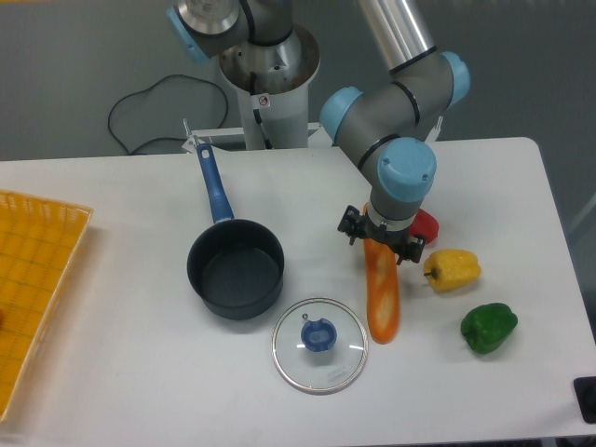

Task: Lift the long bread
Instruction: 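Close the gripper on the bread's upper end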

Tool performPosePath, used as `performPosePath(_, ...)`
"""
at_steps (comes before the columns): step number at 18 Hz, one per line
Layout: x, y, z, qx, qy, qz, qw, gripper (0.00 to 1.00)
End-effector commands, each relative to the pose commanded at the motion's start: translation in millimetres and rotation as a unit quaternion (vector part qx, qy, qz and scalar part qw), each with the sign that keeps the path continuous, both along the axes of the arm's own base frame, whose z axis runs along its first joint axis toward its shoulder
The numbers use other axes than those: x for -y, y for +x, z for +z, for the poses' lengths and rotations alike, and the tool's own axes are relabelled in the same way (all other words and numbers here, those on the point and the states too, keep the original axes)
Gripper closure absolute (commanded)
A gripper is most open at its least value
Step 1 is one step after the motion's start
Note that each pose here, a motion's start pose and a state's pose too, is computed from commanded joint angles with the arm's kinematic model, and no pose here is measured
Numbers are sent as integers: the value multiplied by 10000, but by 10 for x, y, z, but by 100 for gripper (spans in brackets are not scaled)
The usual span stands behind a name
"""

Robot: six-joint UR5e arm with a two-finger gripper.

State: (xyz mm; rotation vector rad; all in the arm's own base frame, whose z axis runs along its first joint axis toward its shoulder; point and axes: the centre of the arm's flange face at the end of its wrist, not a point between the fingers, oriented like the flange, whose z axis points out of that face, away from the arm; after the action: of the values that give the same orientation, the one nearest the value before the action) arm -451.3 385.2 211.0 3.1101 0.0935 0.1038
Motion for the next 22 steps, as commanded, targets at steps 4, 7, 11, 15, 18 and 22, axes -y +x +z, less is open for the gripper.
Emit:
performPosePath(4, 13, -33, -70, 14, -7, 23, 10000, 4)
performPosePath(7, 3, -53, -117, -13, 7, 15, 10000, 5)
performPosePath(11, 9, -61, -144, 7, -3, 23, 10000, 18)
performPosePath(15, 9, -61, -153, 14, -6, 15, 10000, 34)
performPosePath(18, 16, -67, -153, 16, -1, -53, 10000, 45)
performPosePath(22, 18, -66, -154, 20, -10, -62, 10000, 68)
